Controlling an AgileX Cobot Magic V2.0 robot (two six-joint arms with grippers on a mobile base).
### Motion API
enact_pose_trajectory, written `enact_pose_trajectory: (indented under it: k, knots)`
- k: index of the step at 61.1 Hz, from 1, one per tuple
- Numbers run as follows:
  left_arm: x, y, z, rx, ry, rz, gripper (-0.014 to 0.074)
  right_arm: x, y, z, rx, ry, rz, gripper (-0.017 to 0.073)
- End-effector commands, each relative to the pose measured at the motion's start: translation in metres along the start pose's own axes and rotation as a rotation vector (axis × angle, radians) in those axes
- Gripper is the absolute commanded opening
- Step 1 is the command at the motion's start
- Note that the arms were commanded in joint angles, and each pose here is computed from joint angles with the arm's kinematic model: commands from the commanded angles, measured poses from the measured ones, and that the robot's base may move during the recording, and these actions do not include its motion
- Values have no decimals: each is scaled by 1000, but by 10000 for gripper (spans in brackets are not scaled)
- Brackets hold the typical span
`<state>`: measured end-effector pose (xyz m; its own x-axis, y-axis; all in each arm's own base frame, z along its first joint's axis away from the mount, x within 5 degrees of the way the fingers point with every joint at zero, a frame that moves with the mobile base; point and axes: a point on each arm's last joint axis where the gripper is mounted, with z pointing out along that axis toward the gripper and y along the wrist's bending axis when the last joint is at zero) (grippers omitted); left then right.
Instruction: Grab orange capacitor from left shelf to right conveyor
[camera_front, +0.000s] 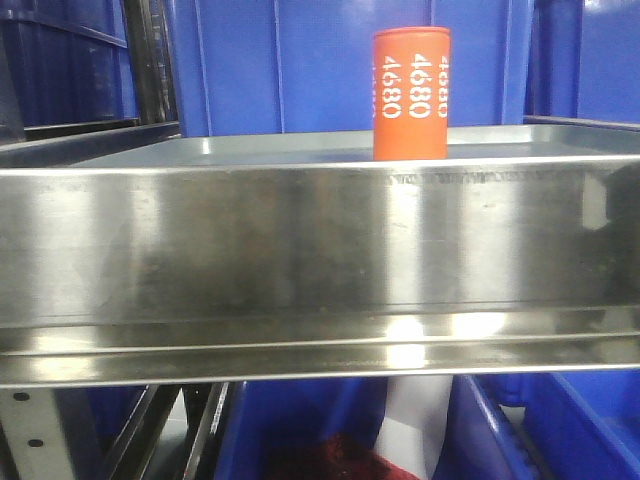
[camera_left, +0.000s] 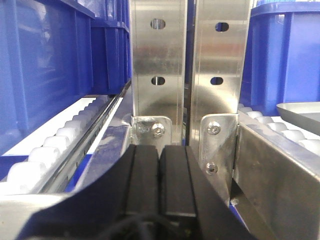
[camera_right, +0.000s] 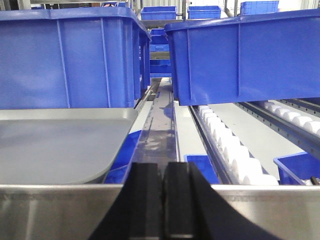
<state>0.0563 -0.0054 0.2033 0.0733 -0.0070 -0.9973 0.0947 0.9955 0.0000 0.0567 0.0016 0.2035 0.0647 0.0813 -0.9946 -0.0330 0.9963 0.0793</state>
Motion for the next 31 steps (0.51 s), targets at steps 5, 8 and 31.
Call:
enact_pose_trajectory:
  k: [5, 8, 31]
  knots:
    - [-10, 0, 0, 7, -82, -6, -105, -8, 1, -2, -14, -107, -17, 50]
    - [-10, 0, 0, 7, -82, -6, -105, -8, 1, -2, -14, -107, -17, 50]
    - [-10, 0, 0, 7, -82, -6, -105, -9, 1, -2, -14, -115, -16, 50]
